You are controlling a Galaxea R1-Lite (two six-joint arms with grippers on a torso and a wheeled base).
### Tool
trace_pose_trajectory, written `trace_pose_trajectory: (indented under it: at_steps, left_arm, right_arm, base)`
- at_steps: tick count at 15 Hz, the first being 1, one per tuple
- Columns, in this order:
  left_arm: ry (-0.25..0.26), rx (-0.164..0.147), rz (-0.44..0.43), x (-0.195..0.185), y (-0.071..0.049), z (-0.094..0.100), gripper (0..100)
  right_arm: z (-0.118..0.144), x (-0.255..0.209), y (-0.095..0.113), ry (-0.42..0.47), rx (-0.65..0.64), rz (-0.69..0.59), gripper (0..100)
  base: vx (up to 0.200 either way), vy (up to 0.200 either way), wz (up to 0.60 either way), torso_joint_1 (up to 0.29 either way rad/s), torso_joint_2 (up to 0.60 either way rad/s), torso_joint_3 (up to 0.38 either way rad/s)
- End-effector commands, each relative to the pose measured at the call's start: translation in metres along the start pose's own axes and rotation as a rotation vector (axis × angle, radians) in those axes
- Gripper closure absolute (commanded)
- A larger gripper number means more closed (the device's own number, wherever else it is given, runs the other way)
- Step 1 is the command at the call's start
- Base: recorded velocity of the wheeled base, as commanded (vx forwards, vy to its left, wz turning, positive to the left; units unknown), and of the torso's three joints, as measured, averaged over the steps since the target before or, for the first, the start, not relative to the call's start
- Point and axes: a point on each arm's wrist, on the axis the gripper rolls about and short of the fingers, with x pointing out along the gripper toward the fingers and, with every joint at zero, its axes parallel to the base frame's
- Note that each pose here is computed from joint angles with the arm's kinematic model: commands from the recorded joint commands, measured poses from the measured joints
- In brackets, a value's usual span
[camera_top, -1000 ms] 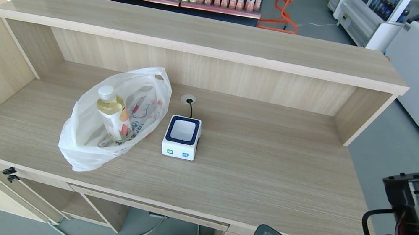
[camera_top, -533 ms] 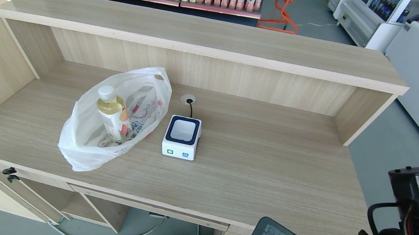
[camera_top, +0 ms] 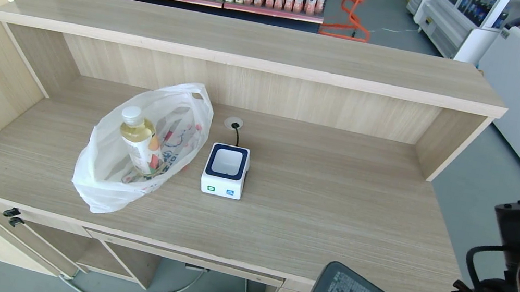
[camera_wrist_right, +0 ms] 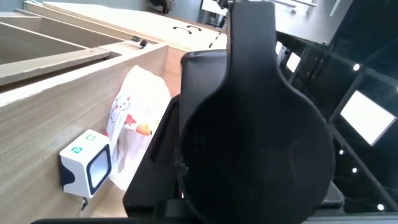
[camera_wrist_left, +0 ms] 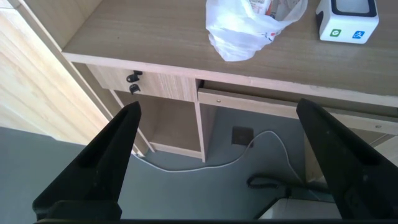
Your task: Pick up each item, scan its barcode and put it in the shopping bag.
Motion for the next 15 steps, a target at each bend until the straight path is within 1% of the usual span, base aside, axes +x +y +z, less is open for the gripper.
trace_pose_trajectory:
  at_steps: [1,2,3,4,5,6,8,9,10,11,12,13,14,15]
  left_arm:
    - [0.002,0.0,0.001,0.0,0.0,0.0,0]
    - [0.0,0.0,0.001,0.0,0.0,0.0,0]
    - [0.002,0.0,0.001,0.0,0.0,0.0,0]
    - [0.002,0.0,0.001,0.0,0.0,0.0,0]
    - [0.002,0.0,0.001,0.0,0.0,0.0,0]
    - [0.002,0.0,0.001,0.0,0.0,0.0,0]
    - [0.002,0.0,0.001,0.0,0.0,0.0,0]
    - [0.002,0.0,0.001,0.0,0.0,0.0,0]
    - [0.002,0.0,0.001,0.0,0.0,0.0,0]
    - [0.002,0.0,0.001,0.0,0.0,0.0,0]
    - [0.002,0.0,0.001,0.0,0.0,0.0,0]
    - [0.002,0.0,0.001,0.0,0.0,0.0,0]
    - [0.0,0.0,0.001,0.0,0.0,0.0,0]
    - [0.002,0.0,0.001,0.0,0.0,0.0,0]
  right_arm:
    - [-0.011,-0.003,-0.012,0.026,-0.015,-0.011,100]
    - [-0.017,-0.009,-0.021,0.053,0.082,-0.017,100]
    - [-0.031,-0.022,-0.033,0.133,0.234,-0.018,100]
    - [-0.039,-0.031,-0.04,0.19,0.33,-0.029,100]
    - [-0.042,-0.047,-0.049,0.269,0.382,-0.043,100]
    - [-0.033,-0.061,-0.046,0.324,0.513,-0.041,100]
    - [-0.011,-0.075,-0.03,0.343,0.734,-0.062,100]
    - [-0.008,-0.075,-0.028,0.341,0.885,-0.076,100]
    - [-0.01,-0.076,-0.03,0.35,0.993,-0.092,100]
    - [-0.011,-0.077,-0.032,0.377,1.059,-0.096,100]
    - [-0.017,-0.087,-0.041,0.503,1.261,-0.129,100]
    - [-0.024,-0.093,-0.049,0.636,1.423,-0.177,100]
    - [-0.033,-0.098,-0.058,0.798,1.654,-0.295,100]
    - [-0.044,-0.099,-0.062,0.951,1.897,-0.476,100]
  base:
    - [0.0,0.0,0.0,0.0,0.0,0.0]
    - [0.0,0.0,0.0,0.0,0.0,0.0]
    - [0.0,0.0,0.0,0.0,0.0,0.0]
    - [0.0,0.0,0.0,0.0,0.0,0.0]
    - [0.0,0.0,0.0,0.0,0.0,0.0]
    - [0.0,0.0,0.0,0.0,0.0,0.0]
    - [0.0,0.0,0.0,0.0,0.0,0.0]
    - [0.0,0.0,0.0,0.0,0.0,0.0]
    - [0.0,0.0,0.0,0.0,0.0,0.0]
    - [0.0,0.0,0.0,0.0,0.0,0.0]
    - [0.0,0.0,0.0,0.0,0.0,0.0]
    - [0.0,0.0,0.0,0.0,0.0,0.0]
    - [0.0,0.0,0.0,0.0,0.0,0.0]
    - [0.0,0.0,0.0,0.0,0.0,0.0]
